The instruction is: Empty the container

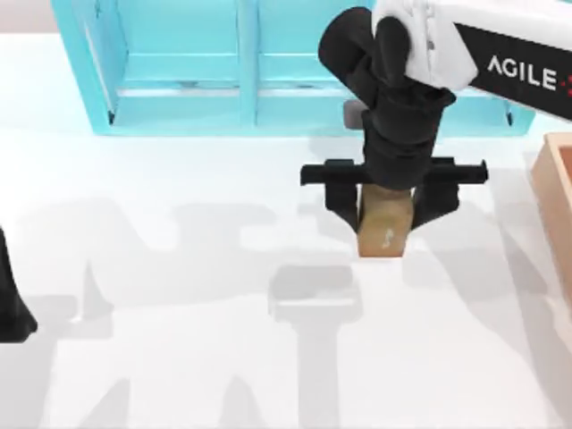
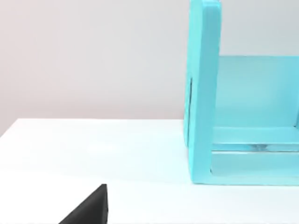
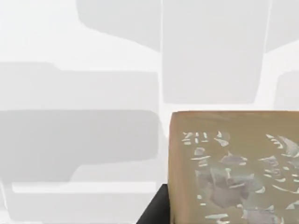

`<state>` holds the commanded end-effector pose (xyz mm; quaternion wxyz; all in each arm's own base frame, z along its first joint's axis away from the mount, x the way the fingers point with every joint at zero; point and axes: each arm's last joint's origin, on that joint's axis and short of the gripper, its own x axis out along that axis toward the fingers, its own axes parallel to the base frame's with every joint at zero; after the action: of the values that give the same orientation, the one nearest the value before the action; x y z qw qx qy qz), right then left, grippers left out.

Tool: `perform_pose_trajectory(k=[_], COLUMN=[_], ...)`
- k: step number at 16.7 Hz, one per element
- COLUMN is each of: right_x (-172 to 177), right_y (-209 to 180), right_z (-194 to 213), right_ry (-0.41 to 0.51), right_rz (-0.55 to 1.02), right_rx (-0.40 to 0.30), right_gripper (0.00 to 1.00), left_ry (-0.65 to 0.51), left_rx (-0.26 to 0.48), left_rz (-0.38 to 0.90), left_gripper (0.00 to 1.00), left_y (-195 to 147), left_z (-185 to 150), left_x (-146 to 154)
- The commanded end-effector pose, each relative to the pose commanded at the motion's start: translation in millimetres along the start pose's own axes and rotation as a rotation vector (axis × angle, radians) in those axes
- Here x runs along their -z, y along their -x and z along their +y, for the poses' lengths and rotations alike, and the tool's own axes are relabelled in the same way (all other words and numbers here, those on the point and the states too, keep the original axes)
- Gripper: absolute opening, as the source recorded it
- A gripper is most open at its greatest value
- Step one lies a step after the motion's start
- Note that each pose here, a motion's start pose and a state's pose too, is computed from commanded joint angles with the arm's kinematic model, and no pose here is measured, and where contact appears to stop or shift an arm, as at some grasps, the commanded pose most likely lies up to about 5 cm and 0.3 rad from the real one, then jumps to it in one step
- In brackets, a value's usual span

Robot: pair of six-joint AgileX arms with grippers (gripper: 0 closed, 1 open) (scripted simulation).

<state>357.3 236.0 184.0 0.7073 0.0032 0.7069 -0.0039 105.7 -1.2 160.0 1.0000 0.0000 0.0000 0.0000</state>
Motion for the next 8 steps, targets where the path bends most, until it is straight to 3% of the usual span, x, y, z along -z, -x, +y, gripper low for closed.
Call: perform_pose_trajectory(k=[8], right_x=[1.2], right_y=[-14.4], right_z=[2.9], right_ry=[-0.002], right_rz=[0.005], right_rx=[0.002], right_gripper=[0.0], left_ry=[0.0], left_rx=[0.0], left_rz=[0.0], left_gripper=[1.0], left_y=[0.0], left_z=[0.0], left_x=[0.0])
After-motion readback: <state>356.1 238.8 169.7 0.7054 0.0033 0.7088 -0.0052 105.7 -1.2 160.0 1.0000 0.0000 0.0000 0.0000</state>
